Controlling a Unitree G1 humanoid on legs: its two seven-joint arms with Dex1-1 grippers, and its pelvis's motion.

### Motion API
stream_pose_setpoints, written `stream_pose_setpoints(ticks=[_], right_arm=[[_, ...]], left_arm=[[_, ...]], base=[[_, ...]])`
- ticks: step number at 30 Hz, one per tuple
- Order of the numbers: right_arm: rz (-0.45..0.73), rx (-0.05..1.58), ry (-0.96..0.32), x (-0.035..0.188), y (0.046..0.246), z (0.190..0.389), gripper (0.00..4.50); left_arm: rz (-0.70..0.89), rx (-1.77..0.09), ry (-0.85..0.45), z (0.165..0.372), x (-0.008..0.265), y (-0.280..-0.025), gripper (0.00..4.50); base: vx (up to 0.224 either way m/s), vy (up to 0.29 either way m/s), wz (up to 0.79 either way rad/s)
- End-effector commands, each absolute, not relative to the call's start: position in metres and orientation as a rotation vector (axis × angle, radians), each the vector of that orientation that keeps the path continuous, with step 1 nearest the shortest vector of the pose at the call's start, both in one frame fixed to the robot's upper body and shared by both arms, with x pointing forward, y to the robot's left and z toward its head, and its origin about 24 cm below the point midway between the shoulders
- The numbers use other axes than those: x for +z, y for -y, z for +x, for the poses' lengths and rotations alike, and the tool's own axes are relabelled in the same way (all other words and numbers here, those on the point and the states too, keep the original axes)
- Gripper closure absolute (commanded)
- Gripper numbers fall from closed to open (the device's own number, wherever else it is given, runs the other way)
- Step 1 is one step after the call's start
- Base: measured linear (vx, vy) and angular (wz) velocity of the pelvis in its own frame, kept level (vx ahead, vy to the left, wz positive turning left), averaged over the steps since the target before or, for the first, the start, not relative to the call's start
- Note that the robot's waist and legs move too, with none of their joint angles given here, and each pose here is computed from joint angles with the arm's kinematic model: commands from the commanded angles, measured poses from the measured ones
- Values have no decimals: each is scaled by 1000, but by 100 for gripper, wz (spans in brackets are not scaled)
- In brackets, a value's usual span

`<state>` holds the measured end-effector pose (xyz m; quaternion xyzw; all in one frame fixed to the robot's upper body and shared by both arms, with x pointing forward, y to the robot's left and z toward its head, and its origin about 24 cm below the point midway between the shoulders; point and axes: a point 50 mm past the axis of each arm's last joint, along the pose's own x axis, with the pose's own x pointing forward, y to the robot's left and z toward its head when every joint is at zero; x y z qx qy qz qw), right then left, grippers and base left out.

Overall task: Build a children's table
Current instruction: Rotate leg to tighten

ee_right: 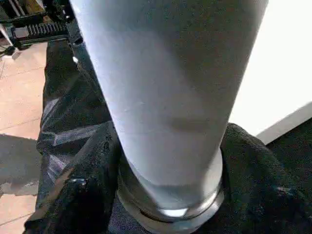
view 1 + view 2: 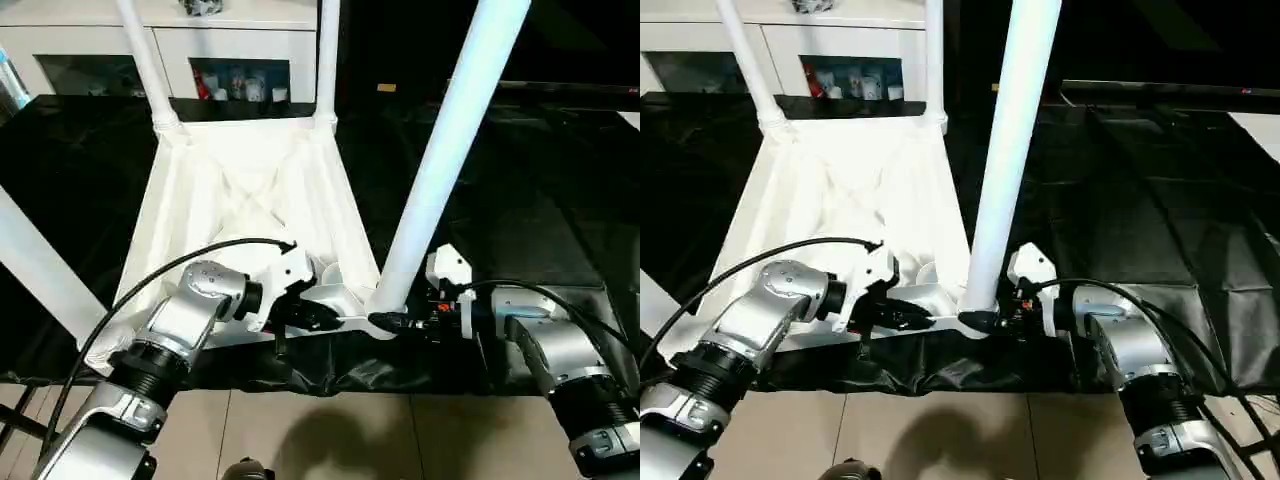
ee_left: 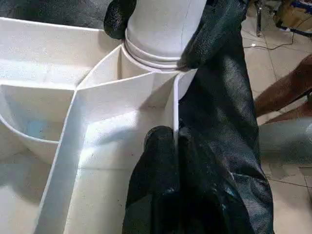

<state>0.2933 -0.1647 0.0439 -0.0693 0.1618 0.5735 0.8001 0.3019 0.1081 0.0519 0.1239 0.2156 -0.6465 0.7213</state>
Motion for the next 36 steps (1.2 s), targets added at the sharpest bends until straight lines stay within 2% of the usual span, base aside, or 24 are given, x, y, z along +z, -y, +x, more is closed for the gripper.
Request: stream_pose_setpoints(ticks=[1,5,7,8,11,14,15,16,17,22,24,26,30,32,33,36], right_arm=[[-141,1271,-364,40,158,289,183],[-117,1171,-352,37,157,295,183],[-99,986,-340,33,156,309,184],[-99,986,-340,33,156,309,184],[-42,765,-323,29,147,324,184],[-14,729,-318,29,143,327,184],[30,675,-303,31,128,334,184],[30,675,-303,31,128,334,184],[45,664,-288,32,117,337,184],[75,663,-242,38,108,340,184],[81,662,-236,39,108,341,114],[111,681,-240,40,114,339,112],[94,744,-228,42,122,334,69],[72,791,-228,43,126,330,69],[45,867,-238,42,130,324,48],[-3,945,-255,40,137,317,48]], left_arm=[[260,-1509,-387,301,67,-92,450],[260,-1411,-380,308,65,-88,450],[235,-1272,-365,317,64,-76,450],[235,-1272,-365,317,64,-76,450],[179,-1140,-343,324,65,-54,450],[171,-1111,-338,325,66,-48,450],[170,-1055,-325,327,66,-36,450],[170,-1055,-325,327,66,-36,450],[182,-1020,-315,328,67,-30,450],[210,-1032,-307,325,66,-25,450],[212,-1045,-307,324,65,-25,450],[218,-1086,-302,321,65,-29,450],[231,-1137,-309,318,63,-35,450],[235,-1176,-311,316,62,-39,450],[236,-1205,-319,315,62,-45,450],[239,-1241,-320,314,62,-52,450]], base=[[0,0,0],[0,0,0],[0,0,0],[0,0,0],[0,0,0],[0,0,0],[0,0,0],[0,0,0],[0,0,0],[0,0,0],[0,0,0],[0,0,0],[0,0,0],[0,0,0],[0,0,0],[0,0,0]])
